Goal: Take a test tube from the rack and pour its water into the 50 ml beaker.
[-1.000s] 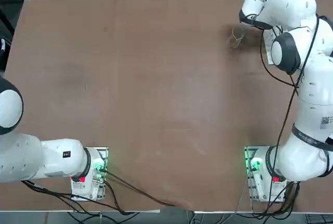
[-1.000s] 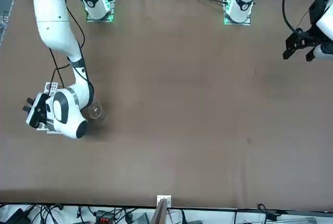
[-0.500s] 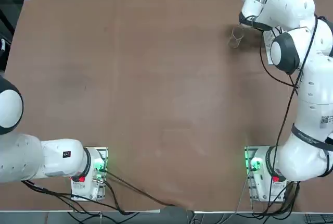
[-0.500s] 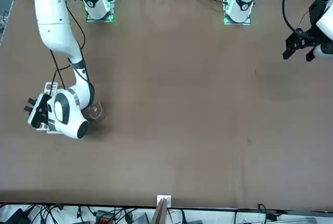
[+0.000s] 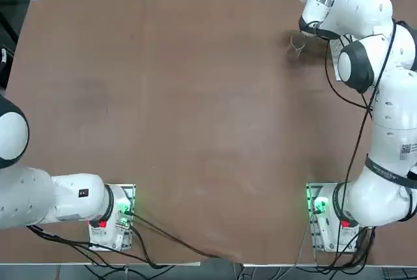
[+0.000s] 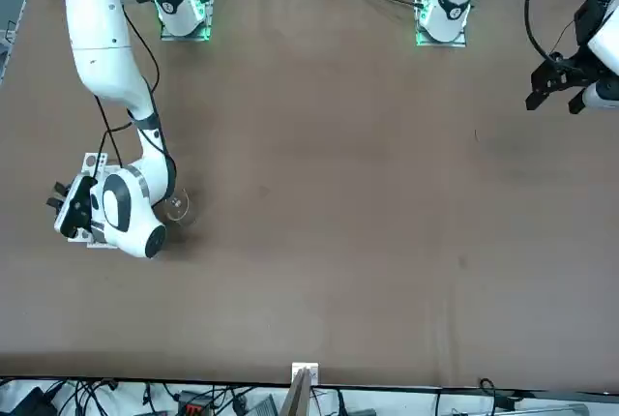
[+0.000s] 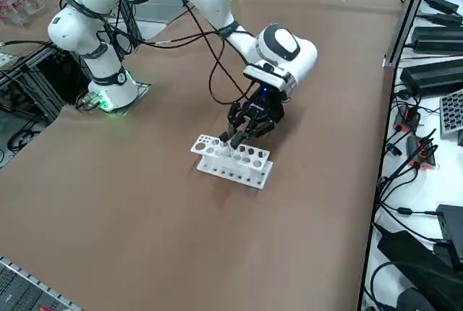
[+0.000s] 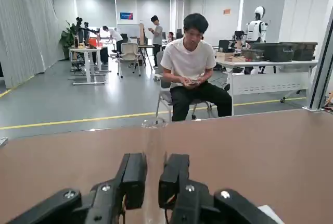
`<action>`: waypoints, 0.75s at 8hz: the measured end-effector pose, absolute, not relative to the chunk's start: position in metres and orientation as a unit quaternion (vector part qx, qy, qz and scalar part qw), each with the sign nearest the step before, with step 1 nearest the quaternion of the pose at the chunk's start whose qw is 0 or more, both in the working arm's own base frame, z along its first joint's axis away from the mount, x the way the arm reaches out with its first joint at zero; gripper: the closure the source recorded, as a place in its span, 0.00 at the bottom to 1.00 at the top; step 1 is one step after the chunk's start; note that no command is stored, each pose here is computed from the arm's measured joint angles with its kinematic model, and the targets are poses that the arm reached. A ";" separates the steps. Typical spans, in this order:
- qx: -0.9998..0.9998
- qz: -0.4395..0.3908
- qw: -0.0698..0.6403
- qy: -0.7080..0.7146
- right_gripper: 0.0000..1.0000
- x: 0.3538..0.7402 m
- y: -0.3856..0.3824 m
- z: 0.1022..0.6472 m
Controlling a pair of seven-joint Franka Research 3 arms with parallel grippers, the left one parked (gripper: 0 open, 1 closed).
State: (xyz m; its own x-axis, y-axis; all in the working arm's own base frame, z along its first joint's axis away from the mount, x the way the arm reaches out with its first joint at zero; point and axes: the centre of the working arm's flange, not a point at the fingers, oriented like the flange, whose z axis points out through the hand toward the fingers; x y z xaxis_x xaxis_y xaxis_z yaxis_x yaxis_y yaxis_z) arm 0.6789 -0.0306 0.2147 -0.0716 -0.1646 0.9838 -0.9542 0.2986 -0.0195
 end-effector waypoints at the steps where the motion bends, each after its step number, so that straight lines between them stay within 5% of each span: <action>1: 0.449 0.386 0.512 -0.623 0.81 0.679 -0.031 0.215; 6: 0.448 0.387 0.513 -0.622 0.81 0.678 -0.030 0.210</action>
State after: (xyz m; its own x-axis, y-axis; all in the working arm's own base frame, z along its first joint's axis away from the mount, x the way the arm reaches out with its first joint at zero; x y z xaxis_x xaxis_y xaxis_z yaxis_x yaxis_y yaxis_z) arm 0.6780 -0.0302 0.2098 -0.0723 -0.1600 0.9845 -0.9539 0.2994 -0.0214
